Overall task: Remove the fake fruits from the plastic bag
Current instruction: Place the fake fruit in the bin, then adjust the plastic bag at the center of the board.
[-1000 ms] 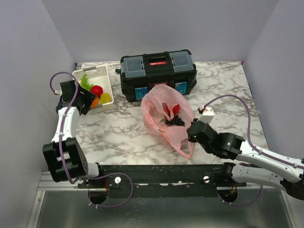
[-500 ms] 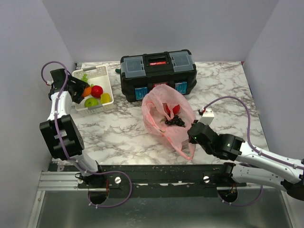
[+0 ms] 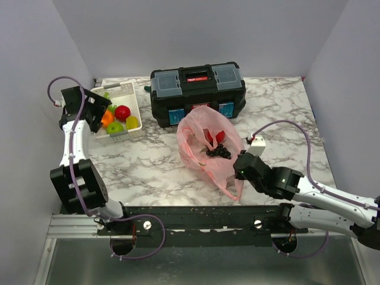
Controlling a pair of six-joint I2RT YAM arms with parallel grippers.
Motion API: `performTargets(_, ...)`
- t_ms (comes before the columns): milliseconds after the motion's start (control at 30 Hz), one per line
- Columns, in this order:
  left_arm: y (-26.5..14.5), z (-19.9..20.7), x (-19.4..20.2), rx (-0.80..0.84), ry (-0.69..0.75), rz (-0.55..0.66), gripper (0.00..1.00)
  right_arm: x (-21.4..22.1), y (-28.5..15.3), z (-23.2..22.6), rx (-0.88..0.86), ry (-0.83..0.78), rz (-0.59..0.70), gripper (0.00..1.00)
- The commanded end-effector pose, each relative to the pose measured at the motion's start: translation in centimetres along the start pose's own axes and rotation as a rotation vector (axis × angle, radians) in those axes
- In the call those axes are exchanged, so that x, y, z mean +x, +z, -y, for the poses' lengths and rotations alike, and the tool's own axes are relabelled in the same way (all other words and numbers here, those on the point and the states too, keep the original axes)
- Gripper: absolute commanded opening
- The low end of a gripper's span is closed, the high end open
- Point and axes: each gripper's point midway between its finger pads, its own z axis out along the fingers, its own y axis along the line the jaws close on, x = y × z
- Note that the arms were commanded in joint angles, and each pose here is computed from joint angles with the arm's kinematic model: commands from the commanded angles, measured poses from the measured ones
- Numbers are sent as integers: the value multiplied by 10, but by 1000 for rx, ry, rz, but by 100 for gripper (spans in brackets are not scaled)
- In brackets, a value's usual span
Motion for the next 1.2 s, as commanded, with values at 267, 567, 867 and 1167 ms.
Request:
performTargets(267,-94,97,192,547,452,-392,89,-8,0,-10,0,-3,2,1)
performTargets(567,-195,91,289,984,785,-543,85,-58,-5,-51,-95,-115,95,1)
performTargets(867,-213,76,303,1021,831,-521,84,-86,-5,-185,-489,-297,21,1)
performTargets(1167,-186,38,324,933,852,-586,82,-4,9,-154,-451,-327,-181,1)
